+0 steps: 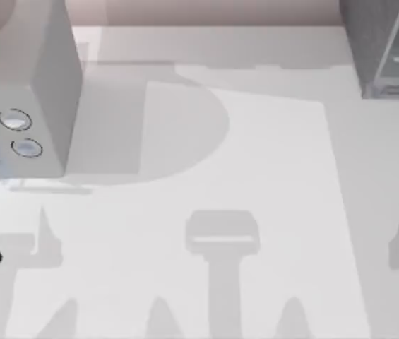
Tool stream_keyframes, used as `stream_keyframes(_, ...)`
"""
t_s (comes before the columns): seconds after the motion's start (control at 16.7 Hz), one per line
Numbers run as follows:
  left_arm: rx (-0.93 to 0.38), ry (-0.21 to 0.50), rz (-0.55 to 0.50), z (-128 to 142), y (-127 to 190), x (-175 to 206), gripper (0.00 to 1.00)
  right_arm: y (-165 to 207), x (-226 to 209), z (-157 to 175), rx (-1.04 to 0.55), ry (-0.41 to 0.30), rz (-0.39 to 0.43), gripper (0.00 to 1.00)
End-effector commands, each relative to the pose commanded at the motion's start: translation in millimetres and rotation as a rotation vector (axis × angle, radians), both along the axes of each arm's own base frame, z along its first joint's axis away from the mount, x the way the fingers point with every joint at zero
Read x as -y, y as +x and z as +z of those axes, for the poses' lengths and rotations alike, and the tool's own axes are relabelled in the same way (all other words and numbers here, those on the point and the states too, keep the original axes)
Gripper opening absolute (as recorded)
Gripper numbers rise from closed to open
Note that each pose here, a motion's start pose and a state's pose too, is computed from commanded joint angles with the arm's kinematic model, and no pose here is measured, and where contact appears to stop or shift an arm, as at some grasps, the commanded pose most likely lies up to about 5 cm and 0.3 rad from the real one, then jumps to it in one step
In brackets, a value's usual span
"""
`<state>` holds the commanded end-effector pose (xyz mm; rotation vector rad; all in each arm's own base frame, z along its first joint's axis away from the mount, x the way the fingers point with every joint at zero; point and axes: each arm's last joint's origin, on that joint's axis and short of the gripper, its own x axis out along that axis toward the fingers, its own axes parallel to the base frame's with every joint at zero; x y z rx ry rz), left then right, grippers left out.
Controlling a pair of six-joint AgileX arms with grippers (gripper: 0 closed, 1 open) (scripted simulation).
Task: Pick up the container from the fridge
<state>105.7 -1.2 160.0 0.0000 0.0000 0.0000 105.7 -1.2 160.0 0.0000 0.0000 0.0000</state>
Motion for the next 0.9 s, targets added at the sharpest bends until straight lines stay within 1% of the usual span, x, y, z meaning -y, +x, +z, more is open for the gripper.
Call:
stream_keyframes(0.18, 0.000, 0.000, 0.000, 0.0, 0.0, 0.0, 1.00, 0.5, 0.3, 0.8, 0.002, 0.000, 0.000, 1.00)
stream_keyframes(0.42, 0.000, 0.000, 0.000, 0.0, 0.0, 0.0, 1.00, 8.7, 4.6, 11.0, 0.026, -0.007, -0.001, 1.00)
stream_keyframes(0.66, 0.000, 0.000, 0.000, 0.0, 0.0, 0.0, 1.00, 29.6, 15.8, 21.5, 0.048, -0.017, -0.006, 1.00)
stream_keyframes(0.9, 0.000, 0.000, 0.000, 0.0, 0.0, 0.0, 1.00, 58.5, 35.5, 11.6, 0.003, -0.010, -0.009, 1.00)
